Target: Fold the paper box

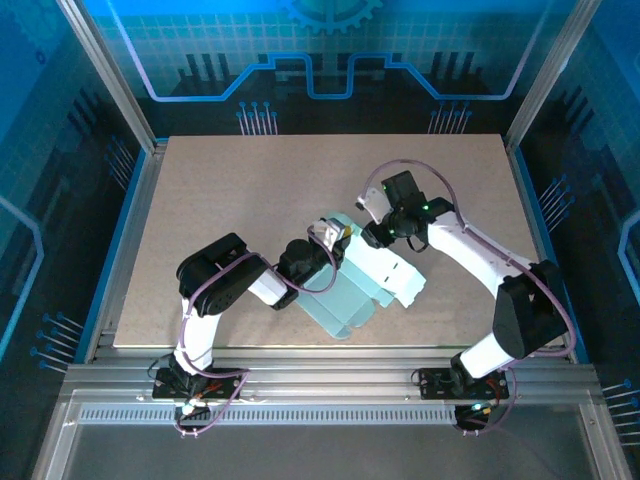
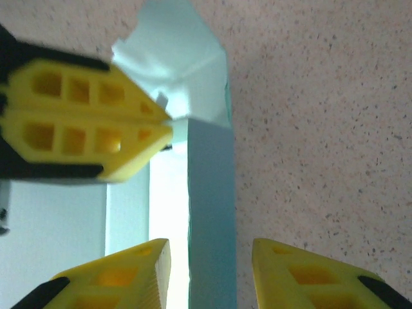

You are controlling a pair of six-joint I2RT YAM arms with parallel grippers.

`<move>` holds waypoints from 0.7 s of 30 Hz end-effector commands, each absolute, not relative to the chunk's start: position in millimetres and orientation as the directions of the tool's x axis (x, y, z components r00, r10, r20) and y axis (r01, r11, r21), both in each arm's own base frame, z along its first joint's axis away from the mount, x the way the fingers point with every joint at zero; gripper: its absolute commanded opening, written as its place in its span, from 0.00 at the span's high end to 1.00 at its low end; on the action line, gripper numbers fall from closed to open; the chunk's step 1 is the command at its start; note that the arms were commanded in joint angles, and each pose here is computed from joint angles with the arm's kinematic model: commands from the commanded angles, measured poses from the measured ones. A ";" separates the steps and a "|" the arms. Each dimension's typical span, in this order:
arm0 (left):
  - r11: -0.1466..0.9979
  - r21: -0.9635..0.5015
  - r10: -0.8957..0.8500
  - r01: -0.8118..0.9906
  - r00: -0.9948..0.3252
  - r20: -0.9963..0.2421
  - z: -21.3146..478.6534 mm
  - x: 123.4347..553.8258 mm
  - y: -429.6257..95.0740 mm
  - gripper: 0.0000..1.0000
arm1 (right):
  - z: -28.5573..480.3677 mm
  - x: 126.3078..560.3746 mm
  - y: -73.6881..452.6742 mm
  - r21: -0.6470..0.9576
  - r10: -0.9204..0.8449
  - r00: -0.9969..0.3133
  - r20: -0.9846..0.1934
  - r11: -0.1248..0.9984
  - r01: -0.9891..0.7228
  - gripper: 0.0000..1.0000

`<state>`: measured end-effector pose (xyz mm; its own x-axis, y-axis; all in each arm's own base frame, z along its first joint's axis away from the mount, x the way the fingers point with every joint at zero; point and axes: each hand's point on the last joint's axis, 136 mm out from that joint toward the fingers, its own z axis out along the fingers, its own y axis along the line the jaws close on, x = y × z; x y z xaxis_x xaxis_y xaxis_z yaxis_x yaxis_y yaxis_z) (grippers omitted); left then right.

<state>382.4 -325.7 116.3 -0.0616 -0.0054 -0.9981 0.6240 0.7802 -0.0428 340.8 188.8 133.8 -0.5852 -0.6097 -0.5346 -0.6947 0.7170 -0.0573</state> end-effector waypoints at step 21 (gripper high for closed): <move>0.776 -0.094 -0.093 0.623 -0.035 -0.995 137.3 390.1 -333.4 0.97 | 121.0 337.6 159.6 -0.597 -0.836 -0.449 -0.316 0.543 -0.591 1.00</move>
